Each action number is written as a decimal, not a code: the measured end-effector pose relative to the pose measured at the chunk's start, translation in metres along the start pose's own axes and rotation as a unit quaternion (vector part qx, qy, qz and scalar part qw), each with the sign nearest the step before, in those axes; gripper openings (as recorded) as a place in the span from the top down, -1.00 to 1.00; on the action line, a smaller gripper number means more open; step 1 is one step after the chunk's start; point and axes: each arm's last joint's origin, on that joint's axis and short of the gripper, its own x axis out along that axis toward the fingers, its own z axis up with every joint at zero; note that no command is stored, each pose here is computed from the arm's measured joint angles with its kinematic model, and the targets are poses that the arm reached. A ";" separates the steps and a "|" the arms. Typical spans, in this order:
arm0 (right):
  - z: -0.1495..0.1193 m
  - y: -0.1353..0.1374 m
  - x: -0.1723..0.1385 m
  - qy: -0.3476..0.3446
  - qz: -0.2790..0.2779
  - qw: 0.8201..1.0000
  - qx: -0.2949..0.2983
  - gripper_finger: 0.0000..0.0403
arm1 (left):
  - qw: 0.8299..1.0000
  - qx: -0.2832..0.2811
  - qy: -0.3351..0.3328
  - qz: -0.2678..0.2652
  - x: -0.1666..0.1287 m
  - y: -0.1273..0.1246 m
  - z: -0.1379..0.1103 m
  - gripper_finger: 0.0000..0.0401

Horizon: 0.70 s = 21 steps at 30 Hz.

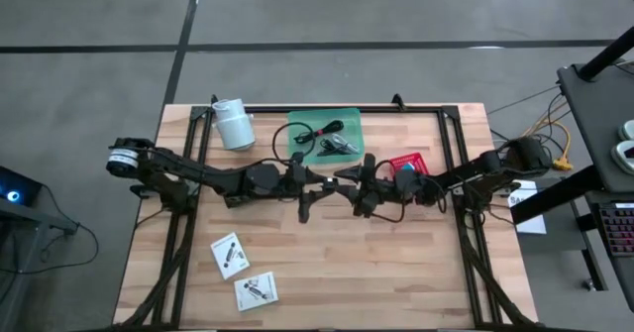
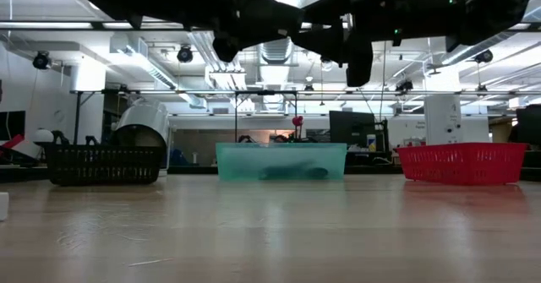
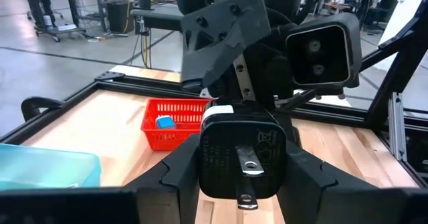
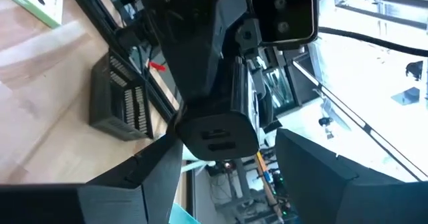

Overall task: Pick and place items into bin
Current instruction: Put the black charger adapter into the orange bin

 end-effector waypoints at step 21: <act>0.006 -0.003 0.011 -0.055 0.037 0.998 -0.009 -0.11 | 1.000 -0.001 0.005 -0.003 0.003 0.002 -0.003 0.34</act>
